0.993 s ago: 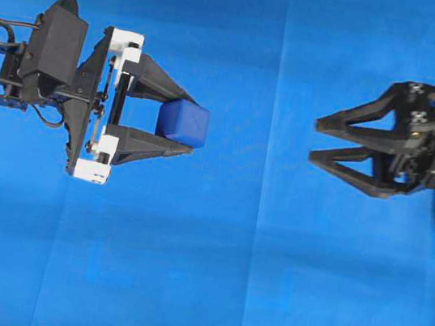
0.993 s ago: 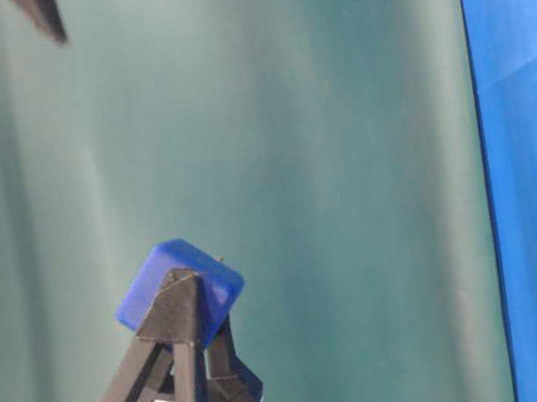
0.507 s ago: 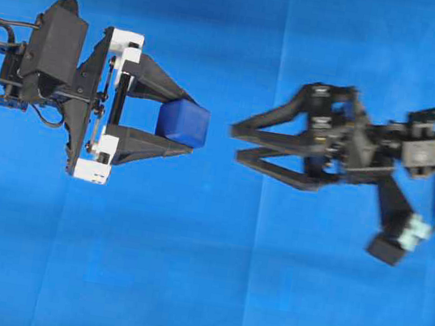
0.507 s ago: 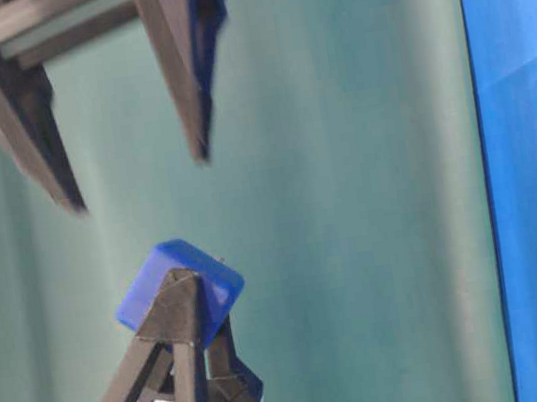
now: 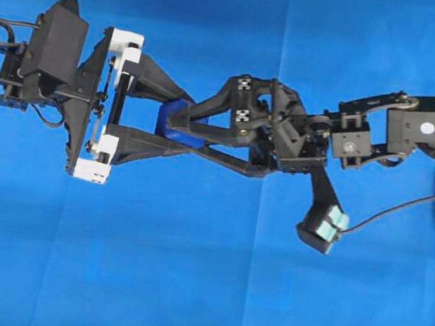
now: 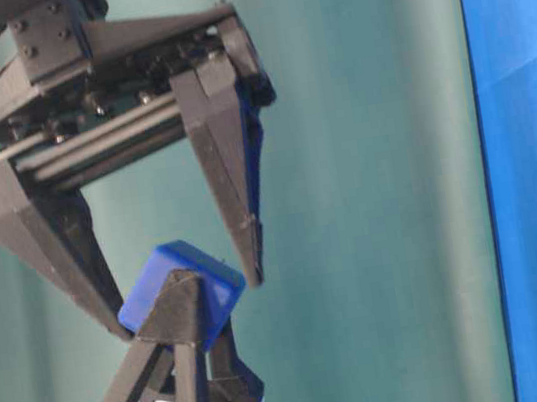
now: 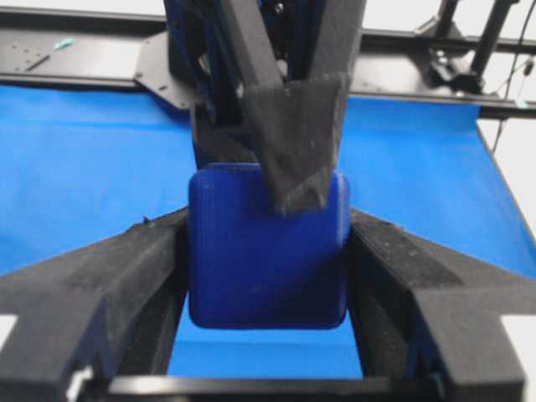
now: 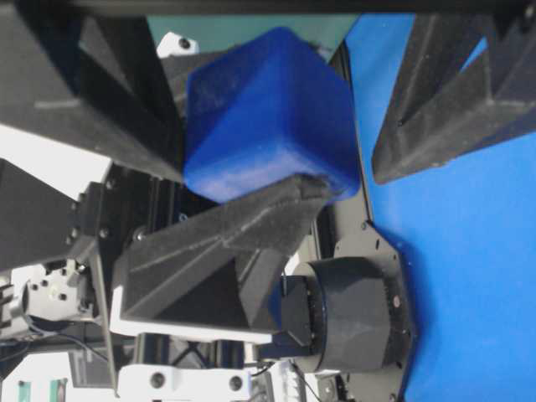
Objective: Handover the blue block to the right arm after grasping it with the left arm, then place it in the designated position.
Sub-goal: 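Move the right gripper onto the cube top and close on it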
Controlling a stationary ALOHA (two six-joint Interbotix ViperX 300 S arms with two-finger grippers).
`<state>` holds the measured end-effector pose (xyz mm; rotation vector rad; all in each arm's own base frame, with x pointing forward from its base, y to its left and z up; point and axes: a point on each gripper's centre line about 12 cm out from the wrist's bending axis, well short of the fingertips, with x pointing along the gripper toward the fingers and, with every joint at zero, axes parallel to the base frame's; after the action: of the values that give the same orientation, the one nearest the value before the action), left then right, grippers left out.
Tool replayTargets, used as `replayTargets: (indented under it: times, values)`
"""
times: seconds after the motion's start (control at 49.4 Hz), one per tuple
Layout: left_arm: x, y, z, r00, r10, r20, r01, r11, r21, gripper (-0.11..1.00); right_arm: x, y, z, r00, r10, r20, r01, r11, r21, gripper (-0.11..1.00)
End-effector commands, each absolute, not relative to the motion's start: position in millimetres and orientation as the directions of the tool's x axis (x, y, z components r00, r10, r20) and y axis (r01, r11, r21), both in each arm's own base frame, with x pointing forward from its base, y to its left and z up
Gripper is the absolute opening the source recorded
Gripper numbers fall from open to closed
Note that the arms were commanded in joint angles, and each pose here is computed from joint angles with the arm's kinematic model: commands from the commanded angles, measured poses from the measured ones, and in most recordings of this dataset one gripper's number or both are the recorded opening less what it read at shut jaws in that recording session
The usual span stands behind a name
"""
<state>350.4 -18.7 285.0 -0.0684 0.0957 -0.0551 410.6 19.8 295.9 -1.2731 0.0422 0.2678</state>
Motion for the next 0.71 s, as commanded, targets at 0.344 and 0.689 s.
replayTargets:
  times: [0.344,0.689]
  values:
    - [349.3,-16.9,294.7,0.996,-0.053,-0.069,0.048,0.996,-0.078,0.48,416.1,18.2,309.6,0.974,0.162,-0.157,-0.196,0.264,-0.944,0.96]
    - [349.2,-16.9,294.3,0.996,-0.053,-0.072,0.047,0.996,-0.077,0.48,417.8,16.0,314.3,0.976,0.143,-0.162,-0.195,0.262,-0.945,0.51]
